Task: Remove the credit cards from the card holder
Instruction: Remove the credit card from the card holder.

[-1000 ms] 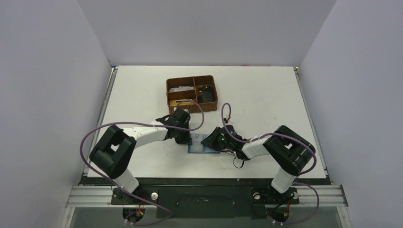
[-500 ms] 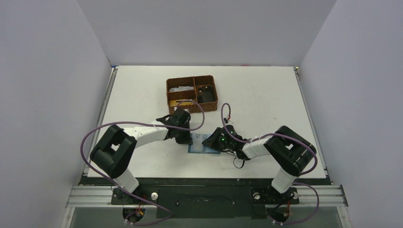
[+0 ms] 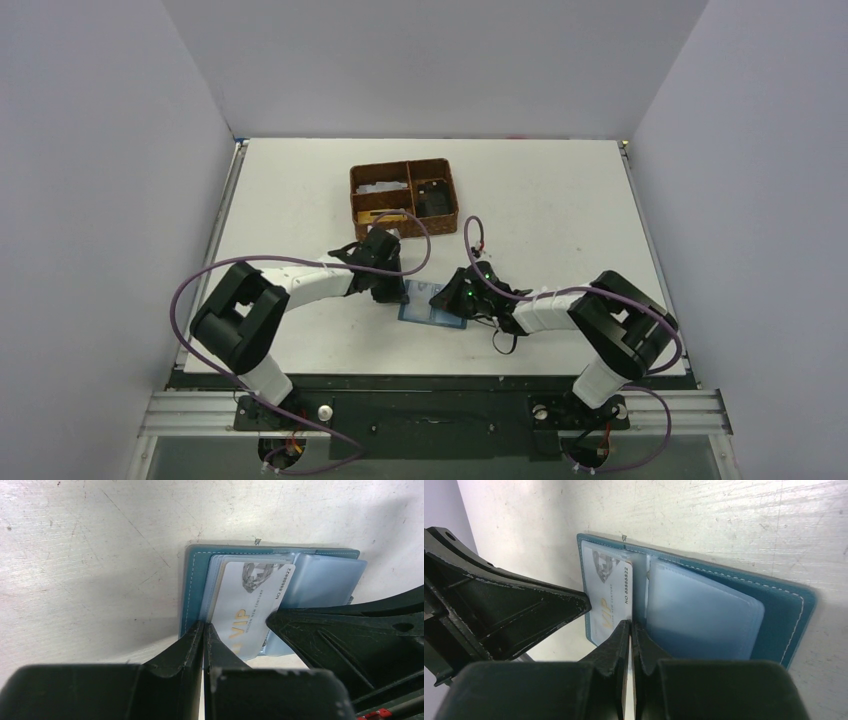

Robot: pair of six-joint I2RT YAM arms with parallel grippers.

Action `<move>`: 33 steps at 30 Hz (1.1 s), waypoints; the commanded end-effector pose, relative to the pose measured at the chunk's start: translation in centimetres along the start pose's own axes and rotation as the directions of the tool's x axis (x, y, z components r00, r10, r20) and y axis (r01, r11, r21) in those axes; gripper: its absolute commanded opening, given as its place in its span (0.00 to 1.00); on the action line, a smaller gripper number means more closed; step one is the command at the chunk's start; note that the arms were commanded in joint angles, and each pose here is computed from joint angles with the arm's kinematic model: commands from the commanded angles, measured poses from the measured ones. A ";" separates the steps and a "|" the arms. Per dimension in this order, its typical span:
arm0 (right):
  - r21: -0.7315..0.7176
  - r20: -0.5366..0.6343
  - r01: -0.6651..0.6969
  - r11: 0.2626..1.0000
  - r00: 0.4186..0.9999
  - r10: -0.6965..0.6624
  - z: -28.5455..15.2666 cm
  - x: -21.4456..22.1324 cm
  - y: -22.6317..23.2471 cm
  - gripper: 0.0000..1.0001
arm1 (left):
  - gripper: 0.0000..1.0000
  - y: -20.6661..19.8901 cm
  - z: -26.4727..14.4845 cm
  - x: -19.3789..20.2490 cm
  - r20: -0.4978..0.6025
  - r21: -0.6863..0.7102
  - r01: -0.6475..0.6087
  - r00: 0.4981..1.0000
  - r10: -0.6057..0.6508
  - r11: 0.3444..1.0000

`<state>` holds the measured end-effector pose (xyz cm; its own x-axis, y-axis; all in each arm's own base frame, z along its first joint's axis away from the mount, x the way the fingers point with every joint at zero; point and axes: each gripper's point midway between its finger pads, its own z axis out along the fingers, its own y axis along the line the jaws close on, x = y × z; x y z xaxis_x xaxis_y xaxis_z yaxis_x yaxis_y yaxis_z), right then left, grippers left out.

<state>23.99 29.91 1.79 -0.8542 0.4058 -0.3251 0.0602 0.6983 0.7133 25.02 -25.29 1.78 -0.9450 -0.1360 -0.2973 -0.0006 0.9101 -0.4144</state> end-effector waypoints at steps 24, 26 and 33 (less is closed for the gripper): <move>-0.005 0.031 0.057 0.998 0.998 -0.056 -0.9 -0.5 0.2 0.05 | 0.00 6.2 1.8 3.9 -0.094 -0.188 0.043 0.994 -0.061 0.981; -0.052 0.030 0.026 0.998 0.999 -0.025 -0.9 -0.4 0.7 0.11 | 0.00 6.3 1.8 4.1 -0.096 -0.192 0.043 0.993 -0.063 0.980; -0.130 0.039 -0.050 0.990 0.998 0.056 -0.7 -1.0 0.9 0.18 | 0.00 6.5 2.0 4.2 -0.100 -0.195 0.043 0.993 -0.063 0.980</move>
<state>23.61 28.78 1.75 -0.8444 0.4263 -0.3245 0.0559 0.6725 0.7380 25.26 -25.17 1.37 -0.9415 -0.1944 -0.2754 -0.0511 0.8899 -0.4533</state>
